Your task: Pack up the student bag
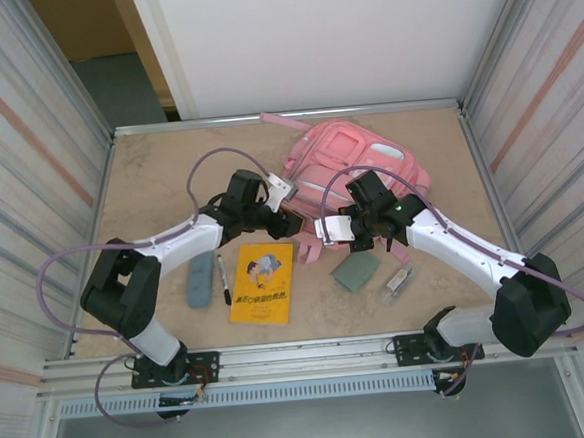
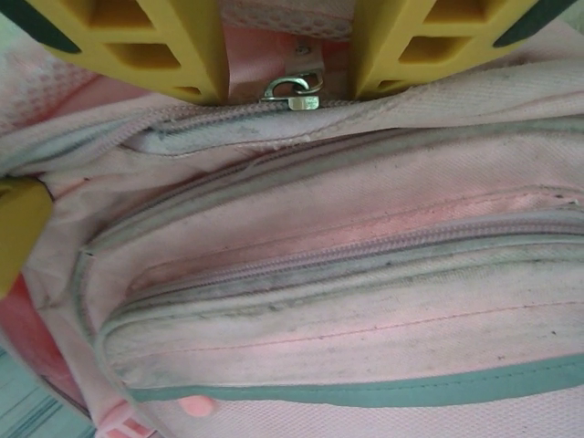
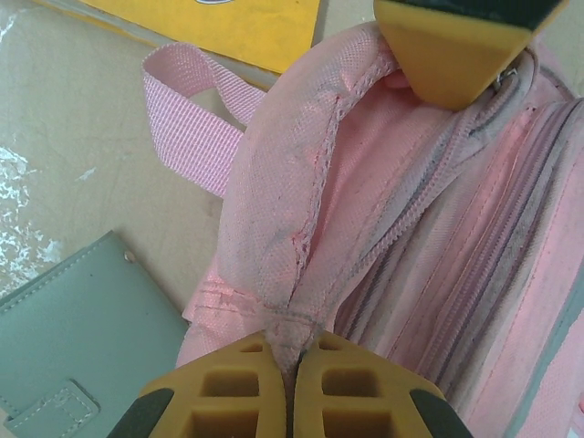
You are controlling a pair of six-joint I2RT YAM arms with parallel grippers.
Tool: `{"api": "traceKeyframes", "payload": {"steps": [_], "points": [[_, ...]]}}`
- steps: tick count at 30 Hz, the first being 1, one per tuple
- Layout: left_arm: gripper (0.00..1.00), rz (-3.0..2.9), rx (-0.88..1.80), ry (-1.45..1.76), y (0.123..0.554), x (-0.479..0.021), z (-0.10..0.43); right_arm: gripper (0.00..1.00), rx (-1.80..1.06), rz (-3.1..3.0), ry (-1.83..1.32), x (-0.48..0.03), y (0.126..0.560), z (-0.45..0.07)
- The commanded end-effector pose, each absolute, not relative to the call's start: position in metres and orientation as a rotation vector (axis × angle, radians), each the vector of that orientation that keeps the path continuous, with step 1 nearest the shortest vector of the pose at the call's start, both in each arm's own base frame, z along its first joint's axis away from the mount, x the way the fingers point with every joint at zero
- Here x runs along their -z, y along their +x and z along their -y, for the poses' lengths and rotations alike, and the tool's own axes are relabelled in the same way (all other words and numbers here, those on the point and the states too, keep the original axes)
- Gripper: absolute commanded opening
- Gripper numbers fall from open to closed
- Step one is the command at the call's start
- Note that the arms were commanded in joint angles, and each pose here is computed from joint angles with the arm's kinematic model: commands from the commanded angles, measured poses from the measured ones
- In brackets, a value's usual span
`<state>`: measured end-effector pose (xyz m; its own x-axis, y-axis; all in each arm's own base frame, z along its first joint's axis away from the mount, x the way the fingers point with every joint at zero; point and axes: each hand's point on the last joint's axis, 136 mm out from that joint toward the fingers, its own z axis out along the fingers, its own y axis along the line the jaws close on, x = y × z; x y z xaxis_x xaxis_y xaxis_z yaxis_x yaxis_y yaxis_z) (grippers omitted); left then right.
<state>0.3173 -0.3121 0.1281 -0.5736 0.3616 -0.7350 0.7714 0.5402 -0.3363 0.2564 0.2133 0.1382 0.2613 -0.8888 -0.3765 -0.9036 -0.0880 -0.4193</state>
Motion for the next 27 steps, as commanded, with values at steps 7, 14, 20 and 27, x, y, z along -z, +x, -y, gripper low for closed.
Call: {"api": "traceKeyframes", "payload": {"steps": [7,14,20,27], "points": [[0.04,-2.173,0.849,0.918,0.330,-0.124,0.324,0.00,-0.033,-1.542,-1.938,-0.157,0.255,-0.224],[0.00,-2.142,0.592,0.798,0.361,-0.142,0.286,0.00,0.153,-1.651,-2.044,-0.127,0.257,-0.193],[0.00,-2.229,0.481,0.564,0.400,-0.130,0.230,0.00,0.169,-1.673,-2.013,-0.127,0.262,-0.189],[0.00,-2.236,0.411,0.555,0.402,-0.126,0.216,0.00,0.252,-1.691,-1.989,-0.127,0.273,-0.178]]}}
